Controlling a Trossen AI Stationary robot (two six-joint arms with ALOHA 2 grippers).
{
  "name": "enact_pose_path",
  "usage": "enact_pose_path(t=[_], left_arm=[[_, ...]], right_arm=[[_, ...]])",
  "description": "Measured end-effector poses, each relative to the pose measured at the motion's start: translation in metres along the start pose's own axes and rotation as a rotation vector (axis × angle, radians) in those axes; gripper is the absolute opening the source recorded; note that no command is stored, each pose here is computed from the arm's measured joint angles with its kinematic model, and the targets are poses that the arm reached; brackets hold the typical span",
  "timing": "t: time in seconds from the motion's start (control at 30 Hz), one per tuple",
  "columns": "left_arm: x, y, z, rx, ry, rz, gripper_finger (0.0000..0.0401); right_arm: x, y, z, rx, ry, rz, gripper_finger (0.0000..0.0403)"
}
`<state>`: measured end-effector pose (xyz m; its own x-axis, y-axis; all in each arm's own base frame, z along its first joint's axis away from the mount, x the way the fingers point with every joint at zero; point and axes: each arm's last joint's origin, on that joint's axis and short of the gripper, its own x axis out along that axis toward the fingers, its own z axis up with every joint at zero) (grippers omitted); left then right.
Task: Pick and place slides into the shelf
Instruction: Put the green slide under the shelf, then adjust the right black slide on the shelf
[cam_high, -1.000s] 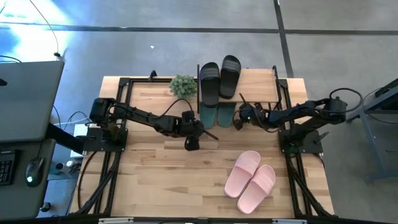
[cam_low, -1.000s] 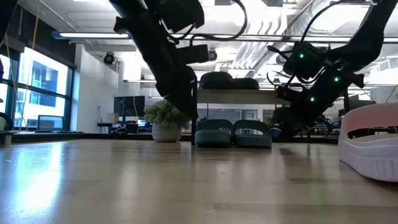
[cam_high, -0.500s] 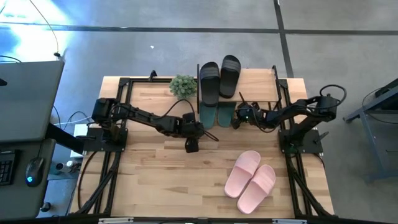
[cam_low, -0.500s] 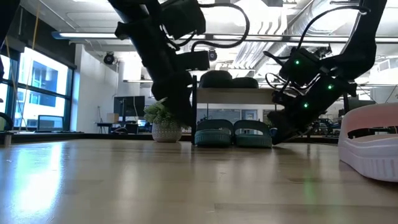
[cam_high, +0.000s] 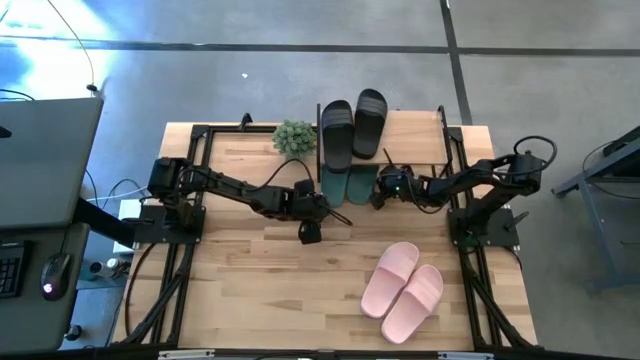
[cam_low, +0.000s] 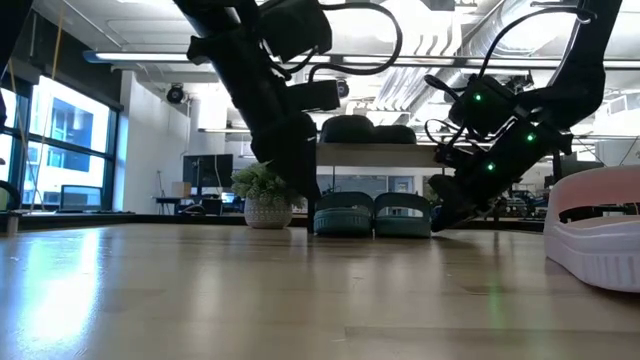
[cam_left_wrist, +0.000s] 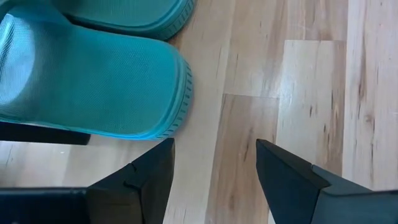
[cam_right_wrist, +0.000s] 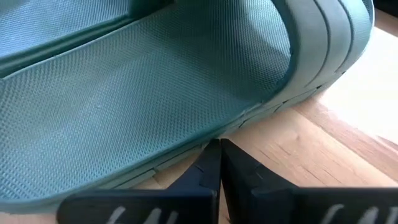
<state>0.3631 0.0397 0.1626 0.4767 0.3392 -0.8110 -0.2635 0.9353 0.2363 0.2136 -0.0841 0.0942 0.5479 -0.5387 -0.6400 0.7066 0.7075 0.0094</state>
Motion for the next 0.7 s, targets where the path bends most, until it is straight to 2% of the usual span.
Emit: enact_pose_path(t=[0.7], left_arm=[[-0.0002, -0.0001, -0.0006, 0.003, 0.006, 0.000, 0.0209]], right_arm=[[-0.0029, 0.0033, -0.0070, -0.007, 0.030, -0.083, 0.0000]])
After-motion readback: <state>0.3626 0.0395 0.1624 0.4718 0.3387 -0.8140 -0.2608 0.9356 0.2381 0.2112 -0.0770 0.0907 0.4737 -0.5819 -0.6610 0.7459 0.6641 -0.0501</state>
